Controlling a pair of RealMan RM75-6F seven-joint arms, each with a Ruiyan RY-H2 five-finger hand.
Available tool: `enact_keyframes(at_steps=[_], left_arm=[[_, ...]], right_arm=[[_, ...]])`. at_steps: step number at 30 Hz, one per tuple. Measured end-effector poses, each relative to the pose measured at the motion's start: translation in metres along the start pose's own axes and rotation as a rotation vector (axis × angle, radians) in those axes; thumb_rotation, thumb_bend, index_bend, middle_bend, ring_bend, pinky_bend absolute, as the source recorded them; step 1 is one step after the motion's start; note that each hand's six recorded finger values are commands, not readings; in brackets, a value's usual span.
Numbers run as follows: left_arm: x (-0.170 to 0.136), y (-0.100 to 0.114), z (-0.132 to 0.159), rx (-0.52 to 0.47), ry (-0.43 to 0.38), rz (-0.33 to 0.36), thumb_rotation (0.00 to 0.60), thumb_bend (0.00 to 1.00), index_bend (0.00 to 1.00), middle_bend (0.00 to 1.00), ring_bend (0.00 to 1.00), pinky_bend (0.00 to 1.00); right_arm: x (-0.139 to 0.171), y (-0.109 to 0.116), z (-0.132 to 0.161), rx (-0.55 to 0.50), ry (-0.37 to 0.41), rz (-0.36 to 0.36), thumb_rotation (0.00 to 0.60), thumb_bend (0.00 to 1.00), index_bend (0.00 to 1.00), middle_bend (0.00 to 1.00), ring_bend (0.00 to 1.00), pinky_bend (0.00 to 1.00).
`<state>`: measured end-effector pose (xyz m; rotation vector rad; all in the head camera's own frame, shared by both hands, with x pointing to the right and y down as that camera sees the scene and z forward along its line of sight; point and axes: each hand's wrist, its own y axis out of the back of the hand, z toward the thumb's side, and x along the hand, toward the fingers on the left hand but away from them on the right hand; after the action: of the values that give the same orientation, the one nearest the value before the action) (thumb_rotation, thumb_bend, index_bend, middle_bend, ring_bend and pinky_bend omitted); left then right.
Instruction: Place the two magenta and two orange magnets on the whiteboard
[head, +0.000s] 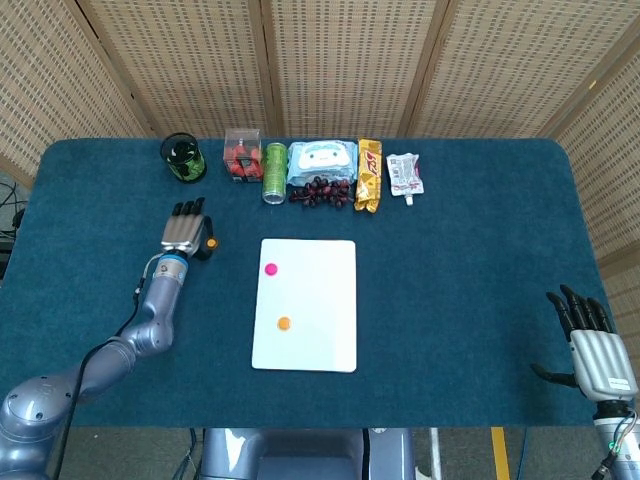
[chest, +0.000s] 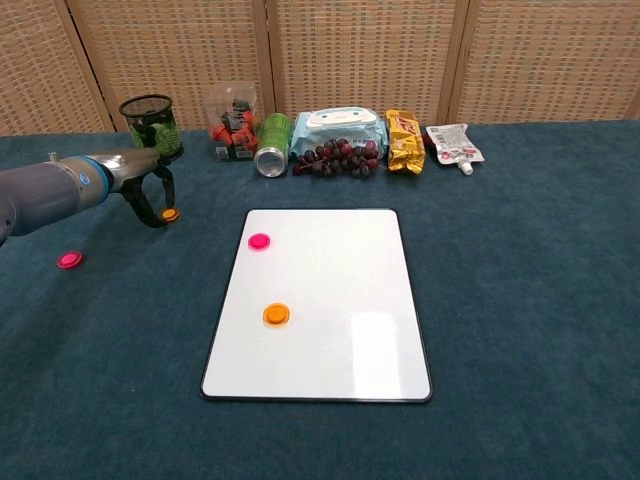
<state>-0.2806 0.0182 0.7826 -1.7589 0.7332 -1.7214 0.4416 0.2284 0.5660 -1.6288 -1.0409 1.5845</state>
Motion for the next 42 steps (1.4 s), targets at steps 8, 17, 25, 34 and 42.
enact_keyframes(at_steps=[8, 17, 25, 34, 42], left_arm=[[-0.021, 0.014, 0.031, -0.026, -0.118, 0.022, 0.6, 0.33, 0.56, 0.0, 0.0, 0.0], [-0.09, 0.012, 0.106, -0.011, -0.404, -0.007, 0.6, 0.33, 0.56, 0.0, 0.0, 0.0], [-0.133, -0.006, 0.15, 0.086, -0.548, -0.023, 0.6, 0.33, 0.56, 0.0, 0.0, 0.0], [-0.147, -0.026, 0.182, 0.122, -0.572, -0.061, 0.6, 0.33, 0.56, 0.0, 0.0, 0.0], [-0.146, -0.035, 0.194, 0.121, -0.574, -0.078, 0.6, 0.33, 0.56, 0.0, 0.0, 0.0]], right_arm=[[0.0, 0.0, 0.0, 0.0, 0.002, -0.001, 0.6, 0.0, 0.0, 0.0, 0.0, 0.0], [0.0, 0.0, 0.0, -0.001, 0.002, 0.0, 0.6, 0.0, 0.0, 0.0, 0.0, 0.0], [0.0, 0.0, 0.0, -0.003, 0.002, 0.0, 0.6, 0.0, 0.0, 0.0, 0.0, 0.0], [0.0, 0.0, -0.001, -0.01, 0.003, 0.003, 0.6, 0.0, 0.0, 0.0, 0.0, 0.0], [0.0, 0.0, -0.001, -0.011, 0.003, 0.003, 0.6, 0.0, 0.0, 0.0, 0.0, 0.0]])
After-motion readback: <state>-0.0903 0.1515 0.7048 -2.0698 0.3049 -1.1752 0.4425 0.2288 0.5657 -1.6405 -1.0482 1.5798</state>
